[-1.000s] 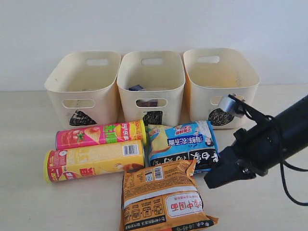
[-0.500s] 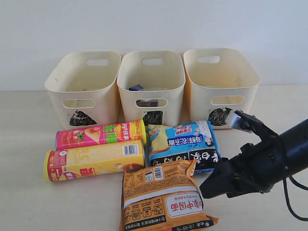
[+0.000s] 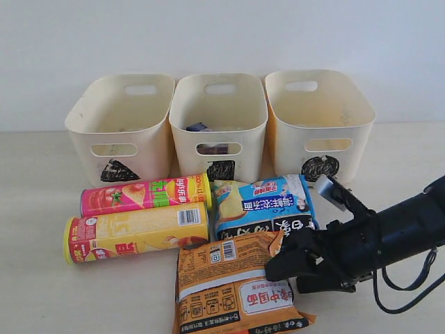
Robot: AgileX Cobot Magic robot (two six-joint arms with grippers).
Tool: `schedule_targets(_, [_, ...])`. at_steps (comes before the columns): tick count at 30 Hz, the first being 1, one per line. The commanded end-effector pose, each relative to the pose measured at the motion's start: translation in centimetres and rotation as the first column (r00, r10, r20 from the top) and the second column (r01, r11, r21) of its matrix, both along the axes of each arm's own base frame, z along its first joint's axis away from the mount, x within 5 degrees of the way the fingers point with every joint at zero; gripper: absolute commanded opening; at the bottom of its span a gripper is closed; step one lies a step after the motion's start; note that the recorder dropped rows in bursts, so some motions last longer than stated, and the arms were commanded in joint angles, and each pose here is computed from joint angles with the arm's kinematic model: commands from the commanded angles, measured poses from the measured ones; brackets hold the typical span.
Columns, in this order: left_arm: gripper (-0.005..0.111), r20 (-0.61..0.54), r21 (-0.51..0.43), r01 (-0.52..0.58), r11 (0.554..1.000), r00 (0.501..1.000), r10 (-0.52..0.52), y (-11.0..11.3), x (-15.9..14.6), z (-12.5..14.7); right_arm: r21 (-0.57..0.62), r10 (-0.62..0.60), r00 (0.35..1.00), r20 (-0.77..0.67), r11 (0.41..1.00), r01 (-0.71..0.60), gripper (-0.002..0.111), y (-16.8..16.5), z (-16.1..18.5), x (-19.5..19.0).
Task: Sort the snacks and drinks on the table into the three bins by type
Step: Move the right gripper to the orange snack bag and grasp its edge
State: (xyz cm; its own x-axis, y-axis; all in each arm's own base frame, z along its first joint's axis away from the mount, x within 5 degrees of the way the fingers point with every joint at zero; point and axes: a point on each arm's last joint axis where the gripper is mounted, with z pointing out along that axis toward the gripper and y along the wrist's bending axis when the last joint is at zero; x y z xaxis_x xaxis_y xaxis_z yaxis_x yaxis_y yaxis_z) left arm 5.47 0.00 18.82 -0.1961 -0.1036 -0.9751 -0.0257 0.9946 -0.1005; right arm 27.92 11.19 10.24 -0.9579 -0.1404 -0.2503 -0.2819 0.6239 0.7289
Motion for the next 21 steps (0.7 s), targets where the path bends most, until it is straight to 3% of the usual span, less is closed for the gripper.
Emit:
schedule_targets(1, [0.004,-0.005,0.006,-0.003,1.000,1.000,0.003,0.0,0.0,-0.1,-0.030,-0.001,1.000,0.008,1.000,0.001,0.072,-0.2,-1.0,0.2])
schedule_targets(18, [0.004,-0.005,0.006,-0.003,1.000,1.000,0.003,0.0,0.0,-0.1,-0.073,0.106,0.994,-0.001,0.992,-0.106,0.071,3.8,-2.5,0.1])
schedule_targets(21, [0.004,-0.005,0.006,-0.003,1.000,1.000,0.003,0.0,0.0,-0.1,-0.084,0.118,0.993,0.002,0.990,-0.117,0.065,3.7,-2.5,0.1])
